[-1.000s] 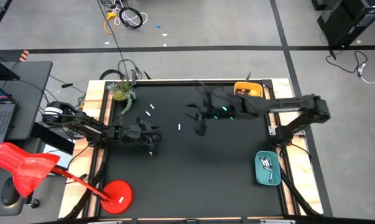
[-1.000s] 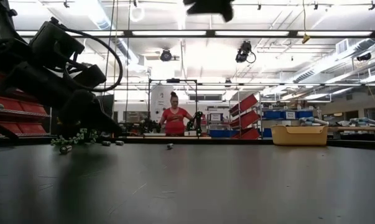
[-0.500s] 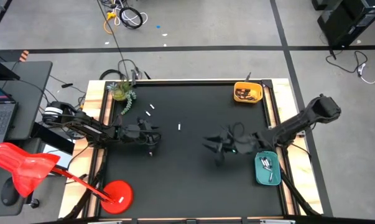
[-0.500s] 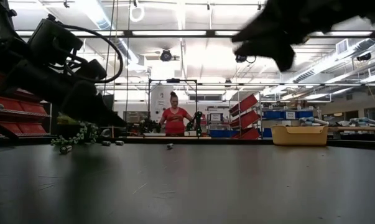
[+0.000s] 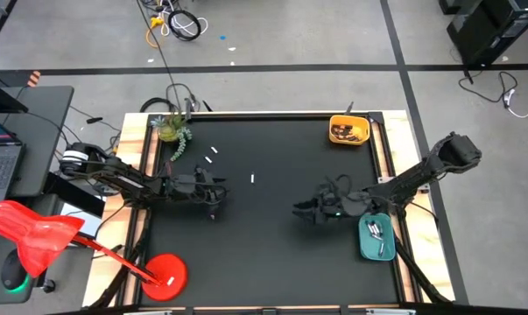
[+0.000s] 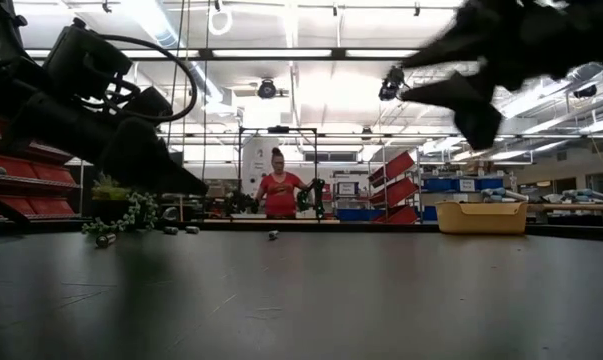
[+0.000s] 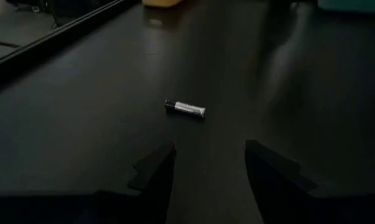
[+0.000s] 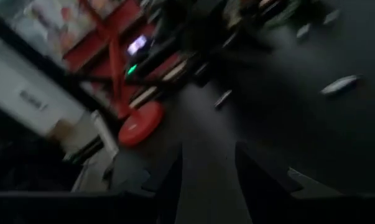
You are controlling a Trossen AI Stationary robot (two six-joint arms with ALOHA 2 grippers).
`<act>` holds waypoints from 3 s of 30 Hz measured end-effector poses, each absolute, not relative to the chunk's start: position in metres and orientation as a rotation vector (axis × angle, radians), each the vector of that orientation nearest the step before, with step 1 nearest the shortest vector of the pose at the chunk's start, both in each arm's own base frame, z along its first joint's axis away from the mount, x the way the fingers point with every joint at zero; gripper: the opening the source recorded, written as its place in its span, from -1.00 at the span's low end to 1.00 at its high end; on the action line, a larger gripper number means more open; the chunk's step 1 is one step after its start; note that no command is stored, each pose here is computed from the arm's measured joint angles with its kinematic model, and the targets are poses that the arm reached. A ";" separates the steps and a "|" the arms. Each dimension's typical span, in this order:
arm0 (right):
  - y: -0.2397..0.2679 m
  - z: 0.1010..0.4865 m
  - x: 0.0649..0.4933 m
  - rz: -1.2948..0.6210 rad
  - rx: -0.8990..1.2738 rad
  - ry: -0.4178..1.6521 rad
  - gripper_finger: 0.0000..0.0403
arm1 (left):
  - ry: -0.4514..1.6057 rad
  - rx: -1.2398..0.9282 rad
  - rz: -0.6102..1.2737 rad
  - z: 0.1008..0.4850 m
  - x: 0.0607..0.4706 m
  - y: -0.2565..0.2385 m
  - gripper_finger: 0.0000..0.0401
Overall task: Sort batteries
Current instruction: Put the silver battery into the green bin
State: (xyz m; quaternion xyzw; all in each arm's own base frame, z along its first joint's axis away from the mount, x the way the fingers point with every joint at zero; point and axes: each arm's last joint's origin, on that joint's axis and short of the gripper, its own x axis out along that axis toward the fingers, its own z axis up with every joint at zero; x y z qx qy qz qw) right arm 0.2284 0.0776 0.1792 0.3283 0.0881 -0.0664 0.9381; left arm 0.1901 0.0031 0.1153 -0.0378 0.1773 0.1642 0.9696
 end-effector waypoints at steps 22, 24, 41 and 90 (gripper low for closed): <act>0.103 0.213 0.307 0.238 0.545 0.548 -0.35 | 0.367 -0.085 0.320 0.115 0.190 0.003 -0.01; 0.103 0.206 0.293 0.225 0.547 0.470 -0.37 | 0.368 -0.085 0.320 0.114 0.190 0.003 -0.01; 0.140 0.128 0.190 -0.089 0.698 0.077 -0.39 | 0.319 -0.095 0.318 0.119 0.192 0.003 -0.01; 0.098 0.311 0.163 0.211 0.649 0.050 -0.50 | 0.276 -0.082 0.311 0.126 0.198 0.003 -0.01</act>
